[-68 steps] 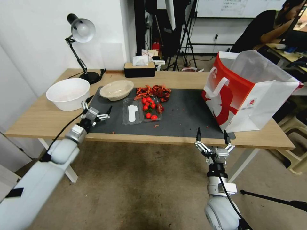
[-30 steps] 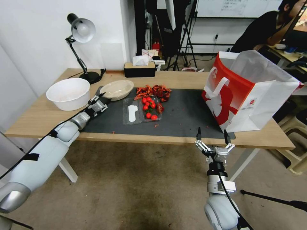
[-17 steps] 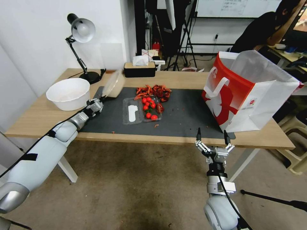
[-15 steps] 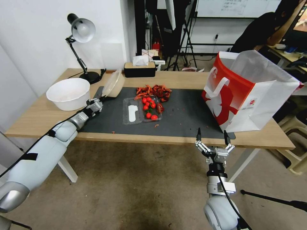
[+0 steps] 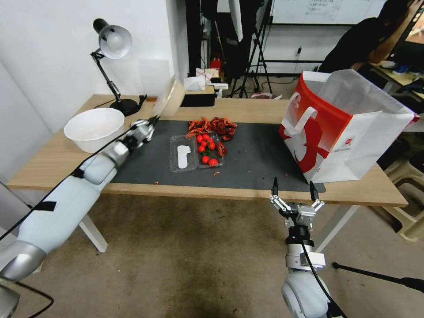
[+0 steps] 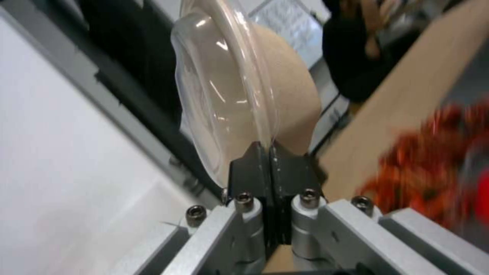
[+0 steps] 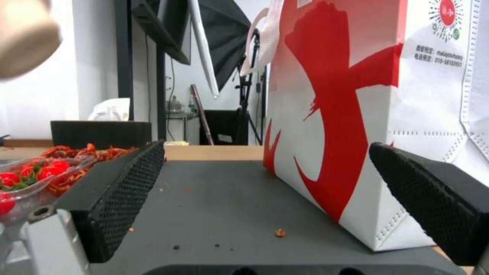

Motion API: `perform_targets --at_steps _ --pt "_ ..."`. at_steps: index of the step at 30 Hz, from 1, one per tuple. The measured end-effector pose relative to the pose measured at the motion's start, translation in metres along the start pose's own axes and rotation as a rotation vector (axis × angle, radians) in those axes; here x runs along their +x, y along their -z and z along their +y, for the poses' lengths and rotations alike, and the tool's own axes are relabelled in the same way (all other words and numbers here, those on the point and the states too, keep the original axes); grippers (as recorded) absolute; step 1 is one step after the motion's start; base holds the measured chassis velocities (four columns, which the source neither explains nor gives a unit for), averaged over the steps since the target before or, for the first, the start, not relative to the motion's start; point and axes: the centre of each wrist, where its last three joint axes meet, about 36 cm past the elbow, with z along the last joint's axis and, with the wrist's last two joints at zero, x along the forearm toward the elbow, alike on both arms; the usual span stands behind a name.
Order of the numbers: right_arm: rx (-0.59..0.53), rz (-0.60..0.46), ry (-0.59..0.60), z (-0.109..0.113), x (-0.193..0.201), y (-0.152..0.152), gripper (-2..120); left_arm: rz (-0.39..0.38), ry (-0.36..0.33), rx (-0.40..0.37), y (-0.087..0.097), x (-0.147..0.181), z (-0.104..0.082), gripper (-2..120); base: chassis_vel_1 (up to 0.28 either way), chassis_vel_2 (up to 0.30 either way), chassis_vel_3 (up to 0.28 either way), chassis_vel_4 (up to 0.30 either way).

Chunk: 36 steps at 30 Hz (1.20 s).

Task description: Pick up the trash from the table and place it into the takeout bag.

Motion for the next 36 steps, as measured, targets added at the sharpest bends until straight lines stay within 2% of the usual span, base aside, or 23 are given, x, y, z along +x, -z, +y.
perform_targets --at_steps 2,4,6,7,9,10,11,12,13,14,15,17,18,19,21,23,24,26,28,31,32,34,36 --pt "0.000 0.000 -0.001 0.000 0.000 0.000 100 -0.039 0.004 0.020 0.011 -0.008 0.001 0 0.000 0.000 0.000 0.000" --pt "-0.001 0.000 -0.002 0.001 0.000 0.000 100 -0.102 -0.001 0.058 0.031 -0.023 0.001 0 0.000 0.000 0.000 0.000" --pt "0.001 -0.001 -0.002 0.001 0.000 0.000 100 -0.200 -0.010 0.109 0.068 -0.051 0.002 0 0.000 0.000 0.000 0.000" --pt "0.001 -0.001 -0.002 0.001 0.000 0.000 100 -0.200 -0.010 0.109 0.068 -0.051 0.002 0 0.000 0.000 0.000 0.000" --pt "0.007 -0.002 -0.006 -0.002 0.000 0.000 100 -0.287 -0.057 0.173 0.120 -0.088 -0.001 0 0.000 0.000 0.000 0.000" --pt "0.009 -0.003 -0.009 -0.003 -0.001 0.000 100 -0.307 -0.083 0.182 0.135 -0.099 -0.005 0 0.000 0.000 0.000 0.000" --pt "0.009 -0.003 -0.009 -0.003 -0.001 0.000 100 -0.307 -0.083 0.182 0.135 -0.099 -0.005 0 0.000 0.000 0.000 0.000" --pt "0.011 -0.004 -0.013 -0.004 -0.001 0.000 100 -0.337 -0.118 0.188 0.157 -0.117 -0.010 0 0.000 0.000 0.000 0.000" --pt "0.014 -0.008 -0.019 -0.006 -0.002 0.001 100 -0.386 -0.160 0.195 0.192 -0.146 -0.018 0 0.000 0.000 0.000 0.000" --pt "0.014 -0.010 -0.021 -0.006 -0.002 0.002 100 -0.417 -0.186 0.197 0.215 -0.164 -0.023 0 0.000 0.000 0.000 0.000" --pt "0.014 -0.010 -0.021 -0.006 -0.002 0.002 100 -0.417 -0.186 0.197 0.215 -0.164 -0.023 0 0.000 0.000 0.000 0.000" --pt "0.013 -0.010 -0.025 -0.006 -0.003 0.002 100 -0.467 -0.226 0.200 0.253 -0.189 -0.034 0 0.000 0.000 0.000 0.000" --pt "0.011 -0.010 -0.028 -0.005 -0.003 0.002 100 -0.498 -0.254 0.197 0.280 -0.204 -0.041 0 0.000 0.000 0.000 0.000" --pt "0.011 -0.010 -0.028 -0.005 -0.003 0.002 100 -0.498 -0.254 0.197 0.280 -0.204 -0.041 0 0.000 0.000 0.000 0.000" --pt "0.010 -0.010 -0.030 -0.005 -0.003 0.002 100 -0.525 -0.279 0.193 0.303 -0.214 -0.048 0 0.000 0.000 0.000 0.000" --pt "0.010 -0.010 -0.032 -0.004 -0.003 0.003 100 -0.558 -0.325 0.186 0.335 -0.227 -0.065 0 0.000 0.000 0.000 0.000" --pt "0.010 -0.010 -0.032 -0.004 -0.003 0.003 100 -0.558 -0.325 0.186 0.335 -0.227 -0.065 0 0.000 0.000 0.000 0.000" --pt "0.010 -0.009 -0.034 -0.004 -0.003 0.002 100 -0.578 -0.374 0.185 0.359 -0.235 -0.085 0 0.000 0.000 0.000 0.000" --pt "0.010 -0.009 -0.035 -0.004 -0.003 0.002 100 -0.583 -0.387 0.184 0.365 -0.237 -0.090 0 0.000 0.000 0.000 0.000" --pt "0.011 -0.009 -0.042 -0.005 -0.003 0.002 100 -0.609 -0.445 0.178 0.395 -0.250 -0.122 0 0.000 0.000 0.000 0.000" --pt "0.011 -0.009 -0.042 -0.005 -0.003 0.002 100 -0.609 -0.445 0.178 0.395 -0.250 -0.122 0 0.000 0.000 0.000 0.000" --pt "0.011 -0.009 -0.046 -0.005 -0.003 0.002 100 -0.620 -0.476 0.172 0.408 -0.256 -0.141 0 0.000 0.000 0.000 0.000" --pt "0.010 -0.010 -0.047 -0.004 -0.003 0.002 100 -0.621 -0.492 0.168 0.413 -0.259 -0.149 0 0.000 0.000 0.000 0.000"
